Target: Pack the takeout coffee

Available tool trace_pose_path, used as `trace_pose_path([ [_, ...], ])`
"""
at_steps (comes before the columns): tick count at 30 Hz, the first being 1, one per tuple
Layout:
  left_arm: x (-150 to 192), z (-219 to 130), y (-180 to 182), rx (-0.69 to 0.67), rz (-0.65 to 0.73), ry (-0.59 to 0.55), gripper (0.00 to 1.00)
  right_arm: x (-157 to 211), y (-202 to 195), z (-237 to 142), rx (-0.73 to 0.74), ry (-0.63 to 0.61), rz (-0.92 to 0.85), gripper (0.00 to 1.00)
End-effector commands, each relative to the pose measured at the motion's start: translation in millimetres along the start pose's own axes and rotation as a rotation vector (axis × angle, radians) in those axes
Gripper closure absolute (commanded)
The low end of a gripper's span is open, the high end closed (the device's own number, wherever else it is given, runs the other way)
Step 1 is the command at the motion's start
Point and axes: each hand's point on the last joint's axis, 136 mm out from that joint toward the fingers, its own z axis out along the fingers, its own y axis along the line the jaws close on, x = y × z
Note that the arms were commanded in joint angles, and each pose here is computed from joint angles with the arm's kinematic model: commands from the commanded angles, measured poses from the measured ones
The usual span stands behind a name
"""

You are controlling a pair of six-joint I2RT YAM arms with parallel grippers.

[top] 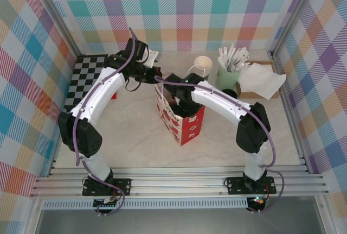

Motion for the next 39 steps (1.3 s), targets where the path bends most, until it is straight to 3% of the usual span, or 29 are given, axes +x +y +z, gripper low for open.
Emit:
trace_pose_path([
  [1,10,8,2,-0.009,-0.019,0.048,1.0,1,-4,-1,0.007,-0.009,0.009,0.57],
  [39,10,11,2,-0.006,-0.026,0.056,1.0,-1,-7,7,0.019,-0.028,0.002,0.58],
])
